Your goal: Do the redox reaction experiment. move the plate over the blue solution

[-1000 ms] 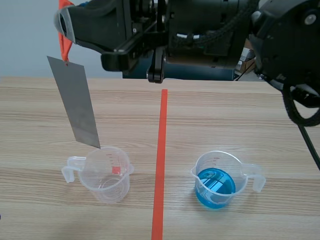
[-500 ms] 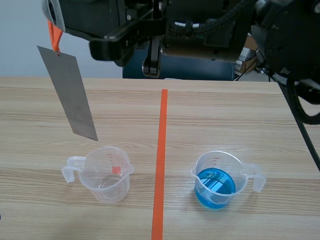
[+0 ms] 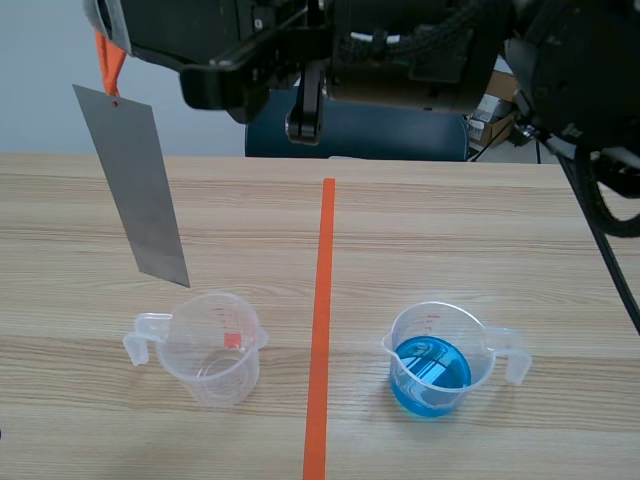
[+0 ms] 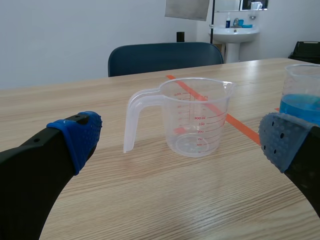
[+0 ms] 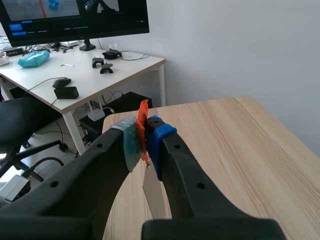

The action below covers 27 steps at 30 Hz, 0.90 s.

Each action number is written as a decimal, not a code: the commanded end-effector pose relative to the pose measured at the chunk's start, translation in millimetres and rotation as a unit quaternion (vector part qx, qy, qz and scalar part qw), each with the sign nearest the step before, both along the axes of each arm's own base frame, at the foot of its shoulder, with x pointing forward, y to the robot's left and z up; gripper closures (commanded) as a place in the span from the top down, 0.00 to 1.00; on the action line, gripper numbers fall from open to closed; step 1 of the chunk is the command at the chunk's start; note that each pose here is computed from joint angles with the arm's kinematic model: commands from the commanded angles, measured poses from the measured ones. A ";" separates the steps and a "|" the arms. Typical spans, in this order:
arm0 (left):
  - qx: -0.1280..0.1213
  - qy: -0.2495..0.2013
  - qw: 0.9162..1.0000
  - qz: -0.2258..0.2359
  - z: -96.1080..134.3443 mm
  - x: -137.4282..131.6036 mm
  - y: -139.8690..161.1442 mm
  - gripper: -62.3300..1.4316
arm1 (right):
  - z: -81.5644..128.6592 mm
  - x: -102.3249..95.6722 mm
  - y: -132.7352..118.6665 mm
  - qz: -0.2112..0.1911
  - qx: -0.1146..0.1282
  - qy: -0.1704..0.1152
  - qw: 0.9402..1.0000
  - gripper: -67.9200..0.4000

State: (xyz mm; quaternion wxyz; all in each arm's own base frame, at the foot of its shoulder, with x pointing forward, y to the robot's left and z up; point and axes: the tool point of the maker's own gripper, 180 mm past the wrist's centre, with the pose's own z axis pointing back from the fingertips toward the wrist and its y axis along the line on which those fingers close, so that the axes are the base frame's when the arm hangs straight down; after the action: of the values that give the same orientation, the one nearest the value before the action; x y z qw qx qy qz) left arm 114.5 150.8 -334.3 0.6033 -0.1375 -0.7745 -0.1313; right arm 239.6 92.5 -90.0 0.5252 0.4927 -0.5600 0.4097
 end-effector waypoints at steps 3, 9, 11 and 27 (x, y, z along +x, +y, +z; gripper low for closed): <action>-0.005 -0.030 1.000 0.001 11.8 1.2 4.1 1.00 | 10.7 2.7 -3.1 -0.002 0.009 -0.011 1.000 0.01; -0.007 -0.031 1.000 0.001 12.2 2.1 4.1 1.00 | 7.0 5.8 -6.2 -0.007 -0.005 -0.011 1.000 0.01; -0.010 -0.031 0.999 0.015 12.9 2.5 9.1 1.00 | 8.4 7.9 -10.3 -0.010 -0.002 -0.005 1.000 0.01; -0.014 -0.031 0.999 0.026 13.5 2.9 12.8 1.00 | 7.8 26.6 -56.1 -0.041 -0.039 0.009 0.998 0.01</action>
State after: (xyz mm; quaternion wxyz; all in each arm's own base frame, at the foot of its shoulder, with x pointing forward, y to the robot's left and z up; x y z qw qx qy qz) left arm 118.0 160.7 -331.9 0.6022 -0.1220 -0.7812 -0.1104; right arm 264.6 40.2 -97.3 0.5814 0.4500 -0.5432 0.4055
